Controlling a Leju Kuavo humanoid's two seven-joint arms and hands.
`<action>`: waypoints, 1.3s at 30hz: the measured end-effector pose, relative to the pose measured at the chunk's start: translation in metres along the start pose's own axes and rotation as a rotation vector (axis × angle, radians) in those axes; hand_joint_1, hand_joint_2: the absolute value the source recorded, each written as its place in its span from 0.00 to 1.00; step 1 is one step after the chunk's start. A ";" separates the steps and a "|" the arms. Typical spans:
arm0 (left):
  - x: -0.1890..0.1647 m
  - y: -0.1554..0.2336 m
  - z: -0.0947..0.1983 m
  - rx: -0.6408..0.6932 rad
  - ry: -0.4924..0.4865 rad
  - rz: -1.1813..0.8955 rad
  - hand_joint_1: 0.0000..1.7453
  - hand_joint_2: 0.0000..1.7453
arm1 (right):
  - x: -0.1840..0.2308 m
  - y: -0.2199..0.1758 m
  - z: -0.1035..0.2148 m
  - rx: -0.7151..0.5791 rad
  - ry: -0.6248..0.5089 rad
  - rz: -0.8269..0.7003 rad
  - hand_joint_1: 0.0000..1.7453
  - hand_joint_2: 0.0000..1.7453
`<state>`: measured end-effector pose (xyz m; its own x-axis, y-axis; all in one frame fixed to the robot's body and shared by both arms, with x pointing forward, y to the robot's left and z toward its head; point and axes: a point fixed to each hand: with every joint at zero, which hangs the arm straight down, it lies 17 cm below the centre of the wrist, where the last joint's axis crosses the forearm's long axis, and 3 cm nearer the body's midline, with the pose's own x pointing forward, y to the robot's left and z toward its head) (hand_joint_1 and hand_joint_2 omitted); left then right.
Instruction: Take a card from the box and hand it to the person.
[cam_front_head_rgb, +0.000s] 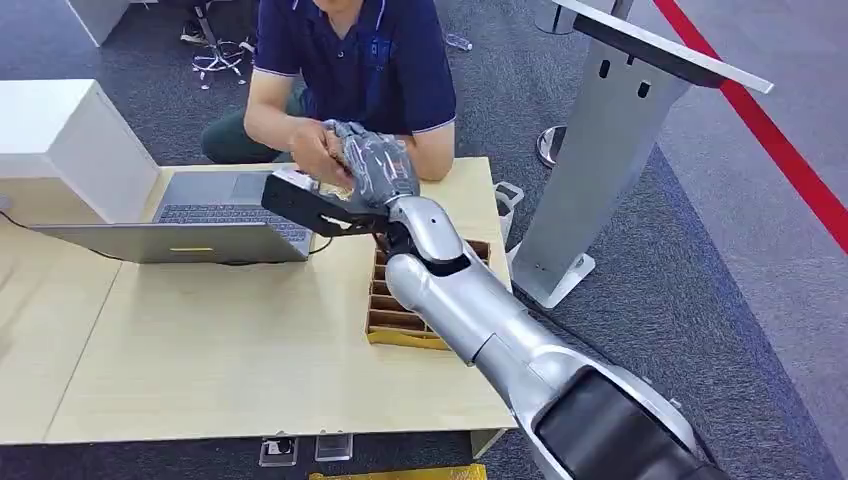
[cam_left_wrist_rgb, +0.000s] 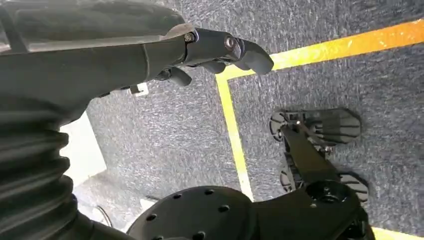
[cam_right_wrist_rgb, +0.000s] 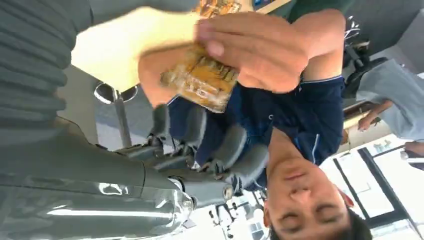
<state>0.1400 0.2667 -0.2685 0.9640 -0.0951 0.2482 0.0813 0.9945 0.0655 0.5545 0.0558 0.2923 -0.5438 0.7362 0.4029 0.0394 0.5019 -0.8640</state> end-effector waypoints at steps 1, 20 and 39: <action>0.000 0.000 0.000 0.000 0.001 0.003 0.00 1.00 | 0.001 0.000 0.000 0.001 -0.006 -0.013 0.00 1.00; -0.035 0.004 0.002 -0.003 0.029 0.112 0.00 0.00 | -0.130 0.044 0.135 -0.017 0.155 -0.987 0.00 1.00; -0.008 0.014 0.003 -0.028 -0.067 0.450 0.00 0.00 | -0.183 0.055 0.278 -0.102 0.202 -1.094 0.00 1.00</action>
<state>0.1331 0.2817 -0.2664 0.8867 0.3450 0.3078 -0.3341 0.9383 -0.0894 0.4234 -0.1776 0.0873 -0.1822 -0.0695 0.9808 -0.3033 0.9528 0.0112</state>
